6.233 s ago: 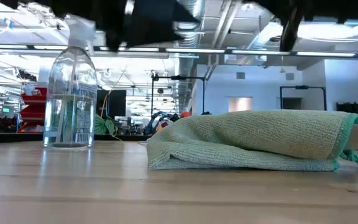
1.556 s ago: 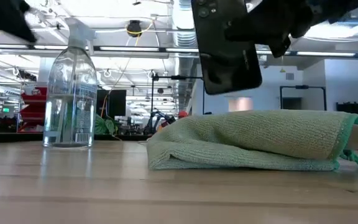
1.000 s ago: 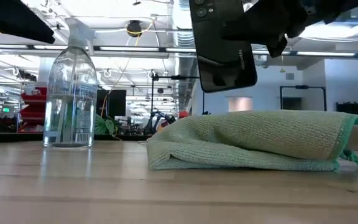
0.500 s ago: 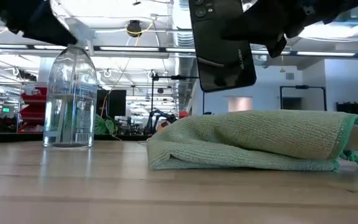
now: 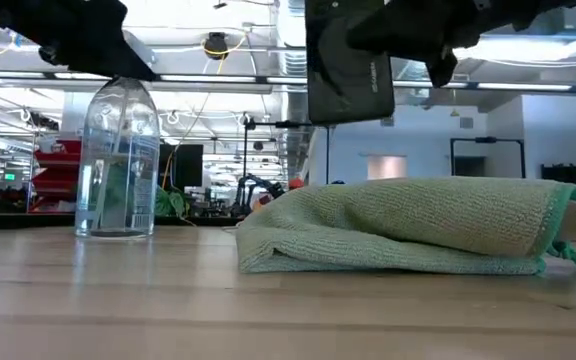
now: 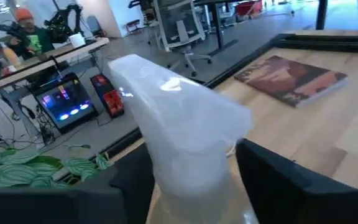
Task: Apply microfiber cloth
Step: Spray the back of the black cellphone with the spray bottle
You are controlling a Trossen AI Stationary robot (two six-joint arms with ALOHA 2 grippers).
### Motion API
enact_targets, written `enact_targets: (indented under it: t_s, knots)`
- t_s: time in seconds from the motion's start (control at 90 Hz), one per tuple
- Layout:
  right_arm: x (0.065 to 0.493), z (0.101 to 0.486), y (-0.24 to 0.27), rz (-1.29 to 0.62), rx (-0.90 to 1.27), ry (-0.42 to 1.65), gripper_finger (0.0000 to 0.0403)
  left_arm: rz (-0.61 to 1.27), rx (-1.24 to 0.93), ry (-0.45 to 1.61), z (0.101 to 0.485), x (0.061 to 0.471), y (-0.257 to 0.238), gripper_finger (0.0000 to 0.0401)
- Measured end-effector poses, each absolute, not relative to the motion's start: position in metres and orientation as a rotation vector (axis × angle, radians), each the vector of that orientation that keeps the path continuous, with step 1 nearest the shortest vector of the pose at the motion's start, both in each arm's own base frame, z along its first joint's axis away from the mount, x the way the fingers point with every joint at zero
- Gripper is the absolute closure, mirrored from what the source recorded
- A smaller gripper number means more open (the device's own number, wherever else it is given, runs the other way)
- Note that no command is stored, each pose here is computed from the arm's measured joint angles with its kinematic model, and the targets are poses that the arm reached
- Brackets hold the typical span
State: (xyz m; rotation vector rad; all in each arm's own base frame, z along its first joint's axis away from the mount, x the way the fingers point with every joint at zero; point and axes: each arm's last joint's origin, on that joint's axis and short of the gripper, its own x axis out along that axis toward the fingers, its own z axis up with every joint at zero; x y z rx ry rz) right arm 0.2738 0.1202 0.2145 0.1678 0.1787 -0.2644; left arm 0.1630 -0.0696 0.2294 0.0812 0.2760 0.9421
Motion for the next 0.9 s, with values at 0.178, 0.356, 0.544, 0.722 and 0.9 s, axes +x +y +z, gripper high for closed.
enact_targets:
  t_s: [0.178,0.356,0.544,0.722,0.9]
  knots:
    - [0.273,0.214,0.121,-0.262,0.167,0.179,0.0389,0.952,0.021,0.246,0.231,0.168,-0.069,0.0291]
    - [0.268,0.216,0.126,-0.362,0.161,0.144,0.0390,0.850,-0.027,0.307,0.244,0.178,-0.082,0.0291]
    - [0.259,0.222,0.133,-0.466,0.260,0.071,0.0390,0.553,-0.205,0.355,0.267,0.193,-0.111,0.0291]
    - [0.254,0.221,0.143,-0.452,0.276,0.070,0.0390,0.344,-0.309,0.309,0.269,0.188,-0.146,0.0291]
    - [0.252,0.221,0.146,-0.441,0.274,0.072,0.0390,0.287,-0.234,0.294,0.250,0.189,-0.177,0.0291]
